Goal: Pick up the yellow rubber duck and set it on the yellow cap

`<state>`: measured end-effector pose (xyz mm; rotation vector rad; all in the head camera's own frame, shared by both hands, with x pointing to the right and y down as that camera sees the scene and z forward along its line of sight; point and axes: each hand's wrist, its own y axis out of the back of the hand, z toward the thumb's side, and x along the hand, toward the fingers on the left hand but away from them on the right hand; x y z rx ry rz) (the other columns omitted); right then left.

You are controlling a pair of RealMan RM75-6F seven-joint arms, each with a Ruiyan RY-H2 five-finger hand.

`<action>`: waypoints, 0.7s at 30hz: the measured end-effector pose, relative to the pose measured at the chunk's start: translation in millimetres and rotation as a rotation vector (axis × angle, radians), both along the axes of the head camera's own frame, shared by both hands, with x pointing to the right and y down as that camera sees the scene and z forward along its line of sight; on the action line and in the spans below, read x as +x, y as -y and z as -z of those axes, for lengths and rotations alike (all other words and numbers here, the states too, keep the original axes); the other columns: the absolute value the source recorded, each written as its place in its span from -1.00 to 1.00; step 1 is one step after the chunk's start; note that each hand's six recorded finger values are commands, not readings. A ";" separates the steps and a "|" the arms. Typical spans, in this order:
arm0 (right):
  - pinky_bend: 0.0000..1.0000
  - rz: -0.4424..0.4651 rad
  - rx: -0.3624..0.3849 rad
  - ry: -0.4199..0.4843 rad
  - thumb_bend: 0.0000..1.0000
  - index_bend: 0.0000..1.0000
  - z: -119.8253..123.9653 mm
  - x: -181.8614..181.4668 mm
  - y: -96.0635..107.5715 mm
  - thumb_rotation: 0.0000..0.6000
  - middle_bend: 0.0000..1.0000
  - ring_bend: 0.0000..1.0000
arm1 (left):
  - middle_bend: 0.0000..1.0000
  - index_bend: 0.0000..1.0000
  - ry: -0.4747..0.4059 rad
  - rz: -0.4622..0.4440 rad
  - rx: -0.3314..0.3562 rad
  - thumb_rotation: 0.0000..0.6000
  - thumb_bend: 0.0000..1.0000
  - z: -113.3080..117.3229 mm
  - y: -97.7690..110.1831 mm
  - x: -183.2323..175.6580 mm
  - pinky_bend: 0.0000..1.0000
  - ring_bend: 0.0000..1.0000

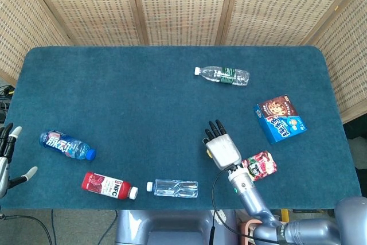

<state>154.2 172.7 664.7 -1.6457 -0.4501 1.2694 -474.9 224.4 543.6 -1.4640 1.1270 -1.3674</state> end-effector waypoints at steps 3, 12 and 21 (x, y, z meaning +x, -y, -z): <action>-0.97 0.002 -0.007 0.008 -0.43 0.06 -1.8 -3.5 -0.9 1.00 -0.61 -1.00 | -1.00 -1.00 0.001 -0.002 0.000 1.00 -0.83 0.0 -0.2 0.5 -1.00 -1.00; -0.97 -0.005 -0.037 -0.016 -0.43 0.06 -18.2 -1.3 -2.6 1.00 -0.61 -1.00 | -1.00 -1.00 0.001 0.011 0.003 1.00 -0.83 0.7 0.9 -3.5 -1.00 -1.00; -0.97 -0.031 -0.068 -0.033 -0.43 0.06 -34.5 9.0 -3.7 1.00 -0.60 -1.00 | -1.00 -1.00 0.004 0.006 -0.001 1.00 -0.83 -0.5 0.6 -2.1 -1.00 -1.00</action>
